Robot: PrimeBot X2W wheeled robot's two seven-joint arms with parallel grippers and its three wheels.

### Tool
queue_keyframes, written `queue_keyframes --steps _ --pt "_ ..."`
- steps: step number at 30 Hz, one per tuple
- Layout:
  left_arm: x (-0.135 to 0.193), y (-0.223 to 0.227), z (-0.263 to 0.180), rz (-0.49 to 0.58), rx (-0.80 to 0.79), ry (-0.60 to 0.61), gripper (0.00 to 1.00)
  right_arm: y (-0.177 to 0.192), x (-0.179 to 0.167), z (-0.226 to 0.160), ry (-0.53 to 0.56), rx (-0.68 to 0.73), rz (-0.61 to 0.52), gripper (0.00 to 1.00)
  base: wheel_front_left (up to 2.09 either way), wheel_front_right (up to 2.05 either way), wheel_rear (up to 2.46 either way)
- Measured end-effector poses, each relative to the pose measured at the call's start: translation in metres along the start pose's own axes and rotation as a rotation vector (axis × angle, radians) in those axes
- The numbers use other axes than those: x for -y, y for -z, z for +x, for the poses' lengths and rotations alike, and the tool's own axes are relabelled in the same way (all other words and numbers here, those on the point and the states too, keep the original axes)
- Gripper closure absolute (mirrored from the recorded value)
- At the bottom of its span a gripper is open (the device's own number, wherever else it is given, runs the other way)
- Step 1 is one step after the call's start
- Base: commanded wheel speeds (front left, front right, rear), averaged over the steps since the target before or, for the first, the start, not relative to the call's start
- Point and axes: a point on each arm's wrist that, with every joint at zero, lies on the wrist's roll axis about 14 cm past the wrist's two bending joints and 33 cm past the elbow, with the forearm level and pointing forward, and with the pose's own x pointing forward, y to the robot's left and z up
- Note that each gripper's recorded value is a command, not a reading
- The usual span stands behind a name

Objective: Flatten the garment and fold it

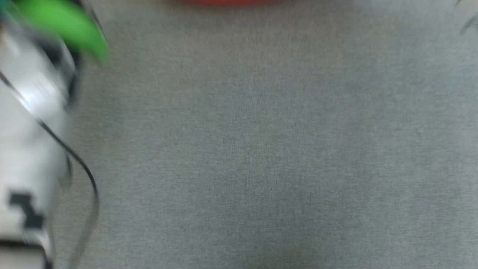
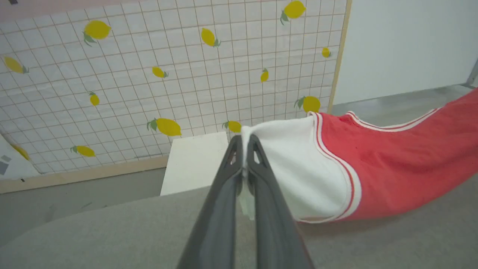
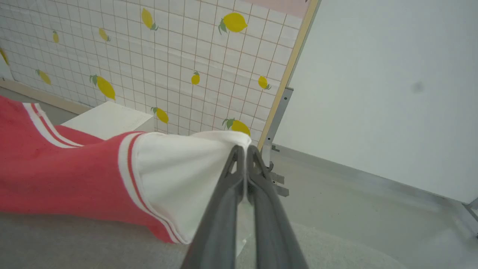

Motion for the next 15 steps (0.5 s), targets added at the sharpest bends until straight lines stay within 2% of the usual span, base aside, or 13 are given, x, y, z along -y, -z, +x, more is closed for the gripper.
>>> queue_keyframes --steps 5,10,15 --pt "0.030 0.064 -0.096 -0.093 -0.204 0.029 1.00 0.058 -0.030 -0.073 -0.086 -0.182 0.022 1.00 0.00 0.00 0.00" --pt "0.042 0.078 -0.173 -0.142 -0.307 0.028 1.00 0.090 -0.030 -0.147 -0.104 -0.338 0.064 1.00 0.00 0.00 0.00" --pt "0.036 0.073 -0.233 -0.105 -0.372 0.004 1.00 0.093 -0.020 -0.206 -0.158 -0.404 -0.063 1.00 0.00 0.00 0.00"
